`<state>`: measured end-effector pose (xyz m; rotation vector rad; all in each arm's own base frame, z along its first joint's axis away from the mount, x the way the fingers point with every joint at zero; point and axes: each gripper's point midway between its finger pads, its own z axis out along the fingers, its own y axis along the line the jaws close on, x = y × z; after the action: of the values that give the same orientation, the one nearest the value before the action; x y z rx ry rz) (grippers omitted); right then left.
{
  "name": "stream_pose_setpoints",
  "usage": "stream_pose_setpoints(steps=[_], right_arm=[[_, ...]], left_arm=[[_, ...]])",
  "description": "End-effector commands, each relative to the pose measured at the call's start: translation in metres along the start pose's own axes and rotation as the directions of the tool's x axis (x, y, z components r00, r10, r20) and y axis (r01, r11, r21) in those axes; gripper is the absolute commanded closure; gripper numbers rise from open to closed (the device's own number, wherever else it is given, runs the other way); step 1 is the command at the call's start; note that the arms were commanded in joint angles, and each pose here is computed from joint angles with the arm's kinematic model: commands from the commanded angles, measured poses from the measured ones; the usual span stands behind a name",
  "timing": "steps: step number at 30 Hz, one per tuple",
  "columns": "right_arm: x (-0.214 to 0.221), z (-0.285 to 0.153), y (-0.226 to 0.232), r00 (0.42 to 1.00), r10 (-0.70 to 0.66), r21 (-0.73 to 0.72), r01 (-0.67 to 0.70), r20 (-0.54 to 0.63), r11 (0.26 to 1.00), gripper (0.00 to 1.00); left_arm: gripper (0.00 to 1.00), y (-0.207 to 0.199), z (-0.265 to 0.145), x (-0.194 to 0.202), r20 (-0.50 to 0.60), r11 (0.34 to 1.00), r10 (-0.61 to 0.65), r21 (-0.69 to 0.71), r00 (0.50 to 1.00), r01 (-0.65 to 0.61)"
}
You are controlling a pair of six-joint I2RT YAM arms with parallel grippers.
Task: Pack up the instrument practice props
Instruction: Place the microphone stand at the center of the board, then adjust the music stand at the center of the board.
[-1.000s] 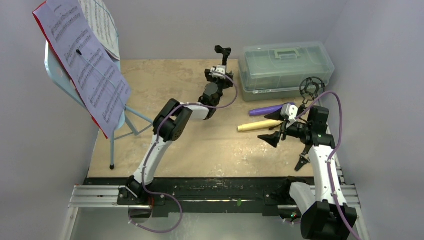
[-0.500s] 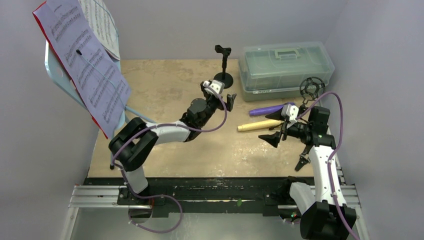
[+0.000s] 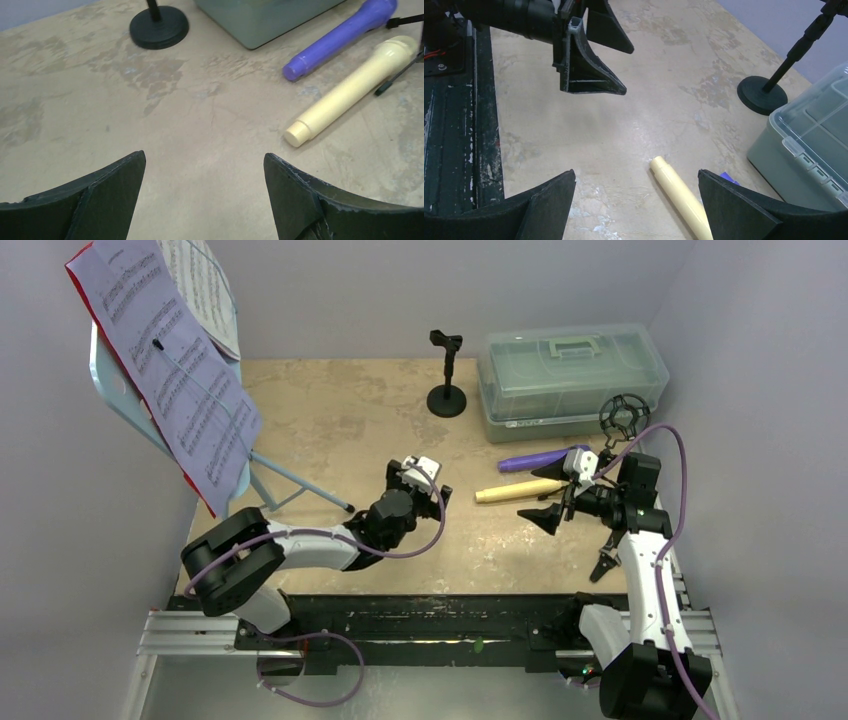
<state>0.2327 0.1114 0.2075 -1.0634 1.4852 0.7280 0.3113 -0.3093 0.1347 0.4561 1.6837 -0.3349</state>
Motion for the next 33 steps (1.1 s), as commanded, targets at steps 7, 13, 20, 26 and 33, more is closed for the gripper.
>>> stream_pose_setpoints(steps=[7, 13, 20, 26, 33], right_arm=[[-0.014, -0.003, -0.003, 0.998, -0.054, 0.006, 0.054, 0.013, 0.999, 0.04], [-0.014, -0.003, -0.003, 0.999, -0.052, 0.003, 0.052, 0.015, 0.999, 0.04], [-0.013, -0.002, -0.003, 0.999, -0.050, 0.003, 0.050, 0.013, 0.999, 0.04], [-0.012, -0.002, -0.003, 0.999, -0.047, 0.002, 0.047, 0.013, 0.999, 0.04], [-0.012, -0.002, -0.003, 0.999, -0.045, 0.003, 0.045, 0.013, 0.999, 0.04]], left_arm=[[0.17, 0.070, -0.059, -0.002, 0.084, 0.923, -0.153, -0.343, 0.985, 0.173], [0.18, 0.107, -0.088, -0.002, 0.061, 0.823, -0.187, -0.535, 0.980, 0.190], [0.20, 0.149, -0.128, 0.001, 0.072, 0.604, -0.178, -0.779, 0.981, 0.167], [0.22, 0.161, -0.134, -0.001, 0.033, 0.480, -0.060, -0.875, 0.998, 0.058], [0.18, 0.169, -0.121, 0.002, 0.028, 0.439, 0.008, -0.898, 1.000, 0.022]])
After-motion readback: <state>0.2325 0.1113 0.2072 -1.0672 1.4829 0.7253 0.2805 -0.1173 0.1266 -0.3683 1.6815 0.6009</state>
